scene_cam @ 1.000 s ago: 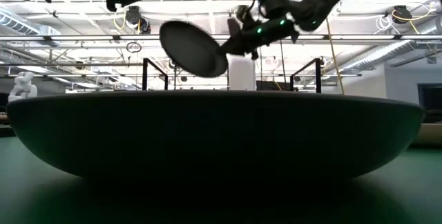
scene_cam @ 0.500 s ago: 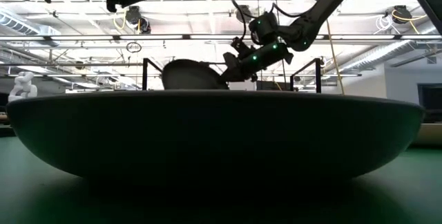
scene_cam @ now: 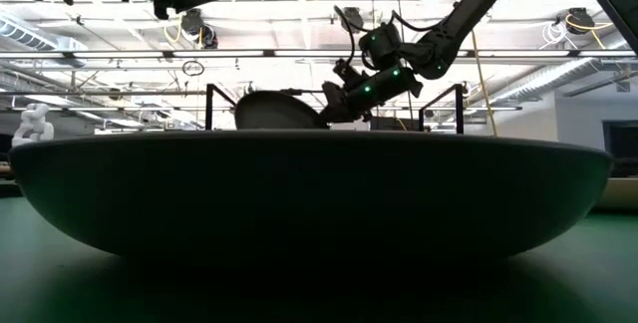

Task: Place and stack plates onto a shelf
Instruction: Put the right black plate on the shelf

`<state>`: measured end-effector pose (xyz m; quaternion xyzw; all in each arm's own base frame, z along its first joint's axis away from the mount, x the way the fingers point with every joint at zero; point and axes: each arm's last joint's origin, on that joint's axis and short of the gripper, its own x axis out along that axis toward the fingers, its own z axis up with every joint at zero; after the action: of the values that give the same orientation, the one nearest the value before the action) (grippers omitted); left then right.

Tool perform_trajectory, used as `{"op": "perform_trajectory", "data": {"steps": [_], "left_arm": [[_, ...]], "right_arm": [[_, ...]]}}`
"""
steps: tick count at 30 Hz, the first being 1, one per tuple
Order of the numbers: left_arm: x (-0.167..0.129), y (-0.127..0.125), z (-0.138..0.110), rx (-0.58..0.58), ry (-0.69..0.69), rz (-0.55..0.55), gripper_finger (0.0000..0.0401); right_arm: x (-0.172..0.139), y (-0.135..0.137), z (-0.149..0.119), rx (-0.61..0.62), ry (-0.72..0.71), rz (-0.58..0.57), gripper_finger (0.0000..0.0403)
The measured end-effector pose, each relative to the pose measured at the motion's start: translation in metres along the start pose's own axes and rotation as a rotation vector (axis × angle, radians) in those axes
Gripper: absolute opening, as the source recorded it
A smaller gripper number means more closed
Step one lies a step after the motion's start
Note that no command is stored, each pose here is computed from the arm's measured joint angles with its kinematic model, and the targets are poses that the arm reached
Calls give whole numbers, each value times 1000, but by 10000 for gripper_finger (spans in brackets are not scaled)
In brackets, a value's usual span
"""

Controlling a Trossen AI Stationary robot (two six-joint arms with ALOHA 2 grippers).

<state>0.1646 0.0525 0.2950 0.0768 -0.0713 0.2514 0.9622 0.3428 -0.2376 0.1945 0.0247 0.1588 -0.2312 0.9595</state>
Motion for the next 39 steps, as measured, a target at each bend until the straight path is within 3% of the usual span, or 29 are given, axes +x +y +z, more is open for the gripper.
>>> {"op": "perform_trajectory", "data": {"steps": [9,19,26,34,39], "left_arm": [[0,0,0,-2,3,-1,157],[0,0,0,-2,4,-1,156],[0,0,-1,-18,5,-2,157],[0,-1,-2,-30,24,-8,157],[0,-1,-3,-31,26,-8,157]], "right_arm": [[0,1,-2,6,20,5,8],[0,2,-4,2,38,6,45],[0,2,-2,0,21,6,50],[-14,14,21,-48,-49,73,50],[-21,32,33,-151,-86,115,50]]}}
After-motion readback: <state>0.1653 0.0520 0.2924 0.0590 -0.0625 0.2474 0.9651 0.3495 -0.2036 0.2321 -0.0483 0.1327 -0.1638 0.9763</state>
